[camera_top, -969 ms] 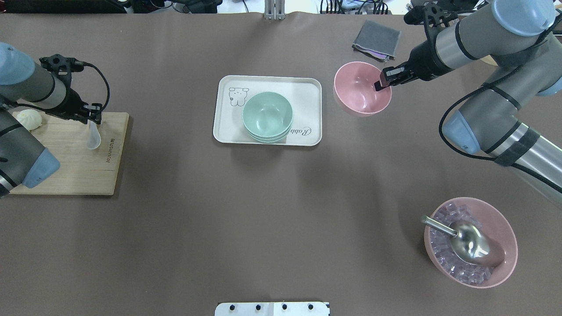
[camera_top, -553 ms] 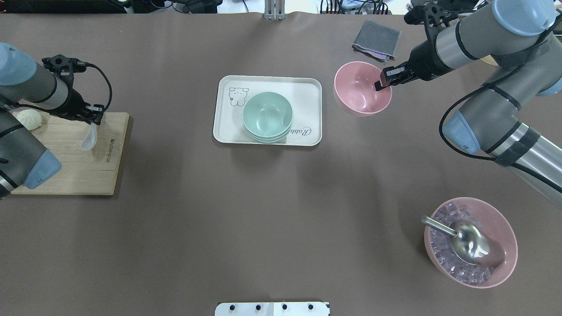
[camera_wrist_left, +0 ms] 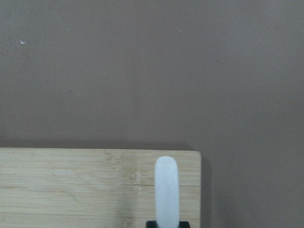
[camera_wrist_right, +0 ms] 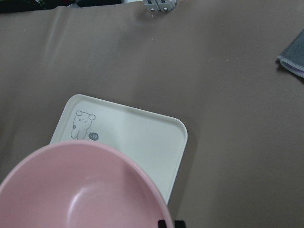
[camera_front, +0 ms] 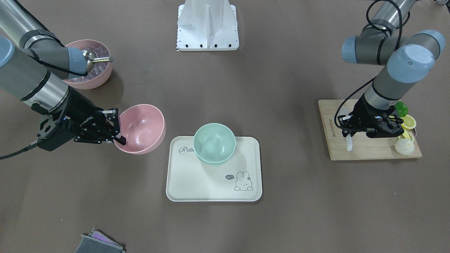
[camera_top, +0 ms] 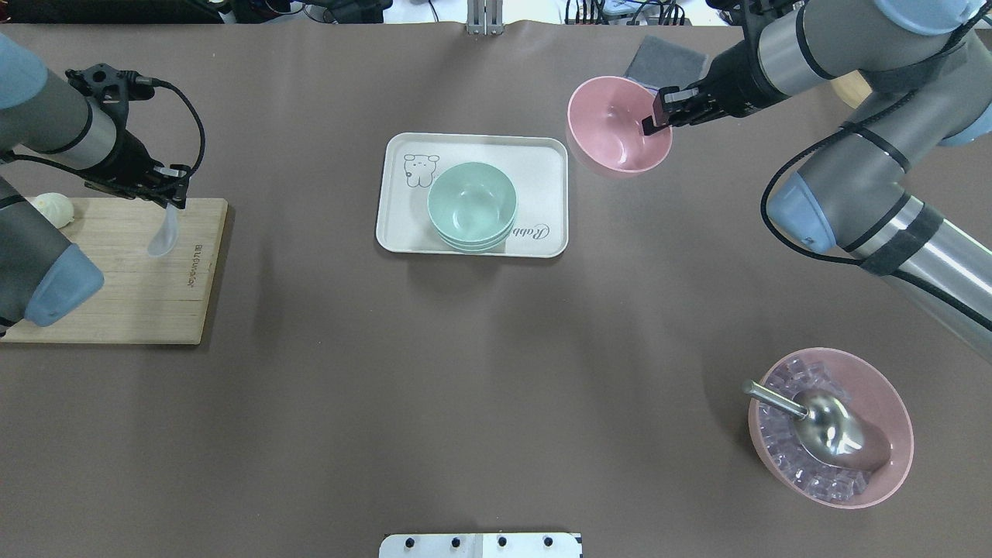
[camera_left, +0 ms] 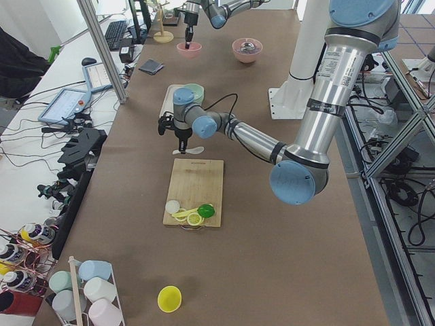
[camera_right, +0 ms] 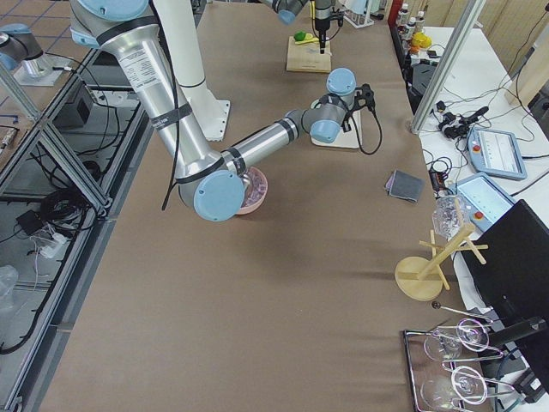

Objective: Stack pink bowl on green and place spoon
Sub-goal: 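Lower the pink bowl onto the green bowl while left gripper lifts the spoon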

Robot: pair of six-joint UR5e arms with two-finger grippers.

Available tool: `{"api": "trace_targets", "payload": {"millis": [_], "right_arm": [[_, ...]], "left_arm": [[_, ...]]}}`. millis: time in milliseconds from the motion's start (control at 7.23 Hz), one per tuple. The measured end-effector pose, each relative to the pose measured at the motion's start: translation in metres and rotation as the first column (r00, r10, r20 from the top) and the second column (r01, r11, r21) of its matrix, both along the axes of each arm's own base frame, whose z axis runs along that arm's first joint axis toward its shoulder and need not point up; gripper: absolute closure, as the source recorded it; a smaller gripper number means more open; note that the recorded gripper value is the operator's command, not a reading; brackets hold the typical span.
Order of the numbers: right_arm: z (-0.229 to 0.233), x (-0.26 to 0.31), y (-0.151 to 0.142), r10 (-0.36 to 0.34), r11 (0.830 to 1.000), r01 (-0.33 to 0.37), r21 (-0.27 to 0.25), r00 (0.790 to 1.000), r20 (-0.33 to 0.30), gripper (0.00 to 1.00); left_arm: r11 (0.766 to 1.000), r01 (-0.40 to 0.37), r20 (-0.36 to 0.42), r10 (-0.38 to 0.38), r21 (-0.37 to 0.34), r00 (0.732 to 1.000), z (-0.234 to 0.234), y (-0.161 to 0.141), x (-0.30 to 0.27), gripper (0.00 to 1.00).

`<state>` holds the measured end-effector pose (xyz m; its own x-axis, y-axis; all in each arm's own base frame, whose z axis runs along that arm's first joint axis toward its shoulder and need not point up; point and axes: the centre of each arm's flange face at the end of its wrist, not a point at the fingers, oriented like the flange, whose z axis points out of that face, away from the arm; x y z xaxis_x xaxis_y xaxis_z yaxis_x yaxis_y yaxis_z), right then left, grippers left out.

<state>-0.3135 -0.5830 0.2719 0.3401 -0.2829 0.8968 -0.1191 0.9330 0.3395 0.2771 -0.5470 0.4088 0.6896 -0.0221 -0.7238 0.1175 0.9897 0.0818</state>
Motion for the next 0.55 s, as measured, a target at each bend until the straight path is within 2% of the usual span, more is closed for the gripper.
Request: {"api": "trace_targets", "payload": {"millis": [277, 553], "right_arm": [[-0.035, -0.051, 0.011, 0.055, 0.998, -0.054, -0.017, 0.998, 0.019, 1.00], [-0.060, -0.127, 0.037, 0.120, 0.992, -0.120, -0.032, 0.993, 0.017, 1.00]], "left_arm": [[0.993, 0.097, -0.078, -0.102, -0.063, 0.992, -0.050, -0.002, -0.003, 1.00], [0.984, 0.154, -0.136, -0.165, -0.090, 0.977, -0.082, -0.008, 0.001, 1.00]]}}
